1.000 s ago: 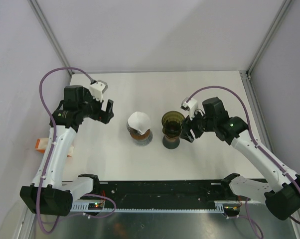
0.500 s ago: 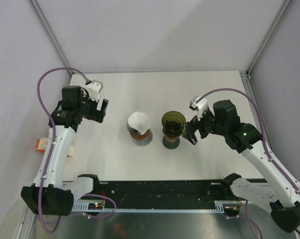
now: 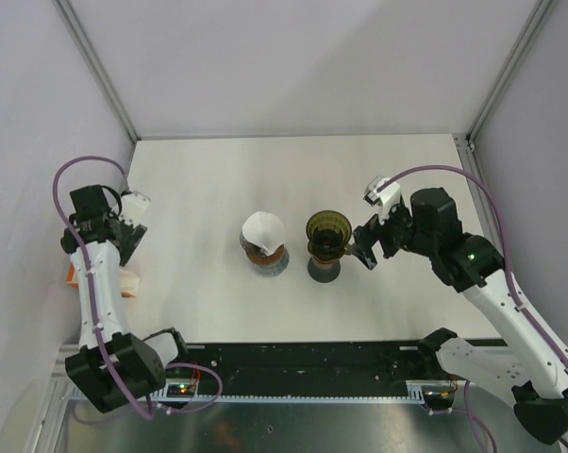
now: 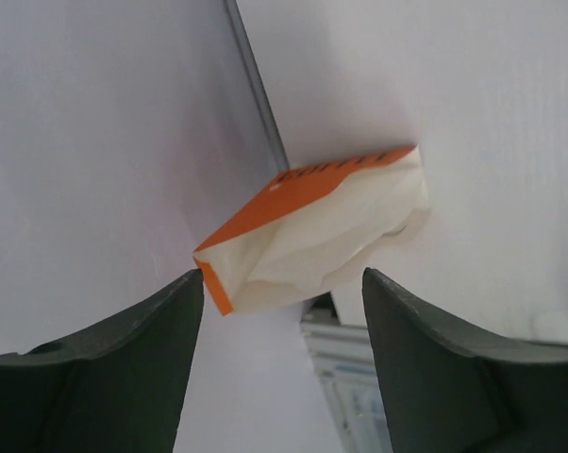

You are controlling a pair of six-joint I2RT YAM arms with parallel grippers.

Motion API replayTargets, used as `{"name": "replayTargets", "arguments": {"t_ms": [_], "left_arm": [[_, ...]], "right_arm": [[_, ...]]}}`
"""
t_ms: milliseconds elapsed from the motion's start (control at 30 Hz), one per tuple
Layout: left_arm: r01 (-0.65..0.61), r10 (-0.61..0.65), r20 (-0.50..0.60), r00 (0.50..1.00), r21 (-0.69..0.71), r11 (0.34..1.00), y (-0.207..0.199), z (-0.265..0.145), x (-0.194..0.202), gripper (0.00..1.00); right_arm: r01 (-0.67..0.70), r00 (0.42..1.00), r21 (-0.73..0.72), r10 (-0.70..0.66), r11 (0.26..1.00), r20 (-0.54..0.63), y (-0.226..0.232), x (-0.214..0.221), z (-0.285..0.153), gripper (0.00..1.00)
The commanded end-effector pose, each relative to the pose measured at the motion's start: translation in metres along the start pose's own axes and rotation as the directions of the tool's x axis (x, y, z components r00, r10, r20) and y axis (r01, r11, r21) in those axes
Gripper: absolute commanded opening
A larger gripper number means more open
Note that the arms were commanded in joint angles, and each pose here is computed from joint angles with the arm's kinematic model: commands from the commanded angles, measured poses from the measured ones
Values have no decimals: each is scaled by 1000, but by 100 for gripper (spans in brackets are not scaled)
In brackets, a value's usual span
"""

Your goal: Place the coffee filter in the dripper

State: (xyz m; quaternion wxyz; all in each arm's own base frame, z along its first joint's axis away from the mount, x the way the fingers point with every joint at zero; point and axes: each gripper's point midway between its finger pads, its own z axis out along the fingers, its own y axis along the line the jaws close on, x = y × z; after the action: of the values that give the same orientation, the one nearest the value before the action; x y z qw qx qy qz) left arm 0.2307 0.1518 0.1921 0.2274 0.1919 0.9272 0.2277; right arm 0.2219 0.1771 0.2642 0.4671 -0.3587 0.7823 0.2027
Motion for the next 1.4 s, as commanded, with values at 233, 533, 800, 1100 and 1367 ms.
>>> {"name": "replayTargets", "arguments": {"t_ms": [233, 533, 800, 1100, 1367], "left_arm": [[-295, 318, -239, 917, 129, 947, 10, 29, 58, 53], [-397, 416, -204, 886, 129, 909, 4, 52, 61, 55], [-402, 418, -233, 878, 113, 909, 7, 62, 66, 40], [-402, 424, -258, 868, 134, 906, 4, 69, 72, 36], [-406, 429, -263, 864, 141, 903, 4, 75, 74, 35]], "right_arm": [[21, 1000, 5, -21, 1000, 17, -3, -12, 1, 99], [19, 1000, -8, -19, 1000, 8, -2, -11, 4, 99], [19, 1000, -16, -19, 1000, 8, 0, -10, 3, 99], [17, 1000, -29, -17, 999, 6, 2, -10, 5, 99], [17, 1000, -42, -17, 999, 4, 4, -9, 5, 99]]}}
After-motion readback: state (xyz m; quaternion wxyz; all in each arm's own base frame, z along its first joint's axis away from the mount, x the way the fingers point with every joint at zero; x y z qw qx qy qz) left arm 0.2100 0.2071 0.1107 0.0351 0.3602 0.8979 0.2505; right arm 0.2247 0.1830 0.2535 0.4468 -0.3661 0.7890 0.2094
